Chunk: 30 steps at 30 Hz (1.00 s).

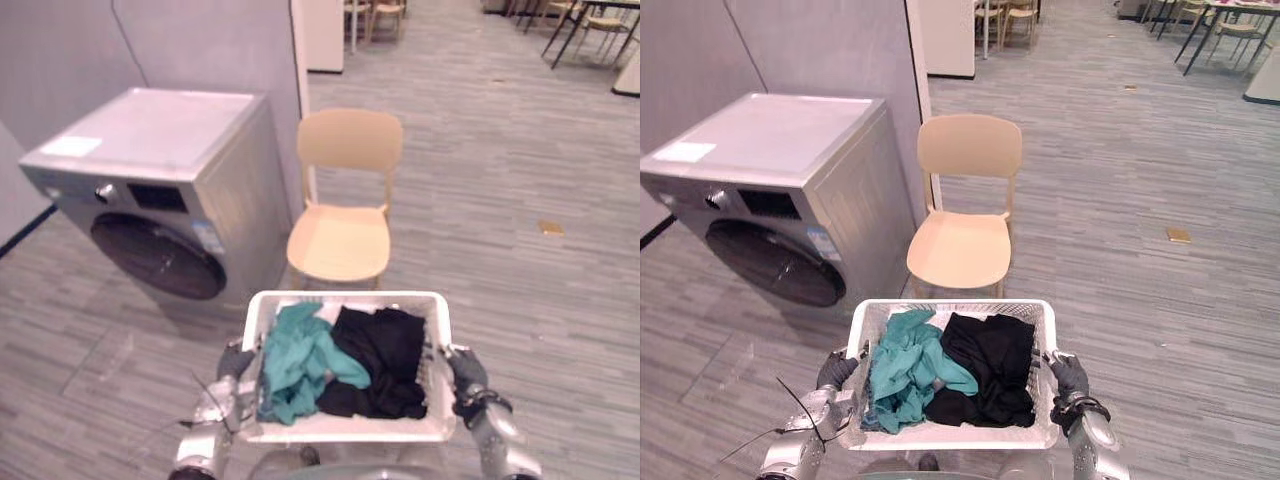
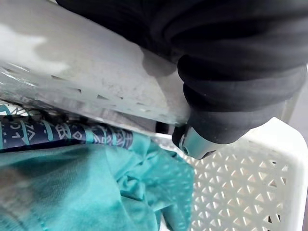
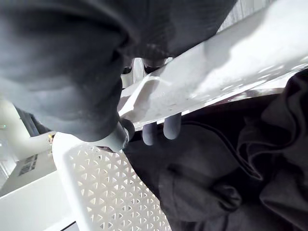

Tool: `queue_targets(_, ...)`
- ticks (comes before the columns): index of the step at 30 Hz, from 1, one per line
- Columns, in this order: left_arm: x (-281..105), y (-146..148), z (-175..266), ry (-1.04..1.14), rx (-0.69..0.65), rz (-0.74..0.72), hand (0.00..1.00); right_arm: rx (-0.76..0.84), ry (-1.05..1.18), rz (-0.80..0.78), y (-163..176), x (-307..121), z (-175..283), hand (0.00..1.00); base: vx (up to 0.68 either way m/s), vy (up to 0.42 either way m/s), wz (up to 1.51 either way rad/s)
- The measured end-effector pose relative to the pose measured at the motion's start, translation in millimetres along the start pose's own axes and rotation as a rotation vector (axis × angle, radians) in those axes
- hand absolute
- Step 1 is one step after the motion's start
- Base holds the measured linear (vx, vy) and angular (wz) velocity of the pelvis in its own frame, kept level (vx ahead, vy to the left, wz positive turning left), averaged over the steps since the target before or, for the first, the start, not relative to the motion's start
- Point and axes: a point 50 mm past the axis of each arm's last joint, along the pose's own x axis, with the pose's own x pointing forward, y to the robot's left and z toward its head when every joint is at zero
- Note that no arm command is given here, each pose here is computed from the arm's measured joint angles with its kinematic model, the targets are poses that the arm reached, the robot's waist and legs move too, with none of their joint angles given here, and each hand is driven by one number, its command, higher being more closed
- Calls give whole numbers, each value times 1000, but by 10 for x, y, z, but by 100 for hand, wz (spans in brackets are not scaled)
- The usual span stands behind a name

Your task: Pick up the laundry basket with both hands and put the clothes into the washing machine.

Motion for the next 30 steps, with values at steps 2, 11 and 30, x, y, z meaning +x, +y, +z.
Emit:
queue_targets(2,4,-17,6,-1,1,-6,100,-3,-2,-1,-10,0,11,100,258,-28,6)
queue_targets(11,71,-157,86,-19,-24,-33,100,-18,-34,-5,-57,41,139,100,310,-167,26)
queue_targets(30,179,-237,296,-74,6,-57,100,-88,-97,40,18,259,521,100,181,133,-16)
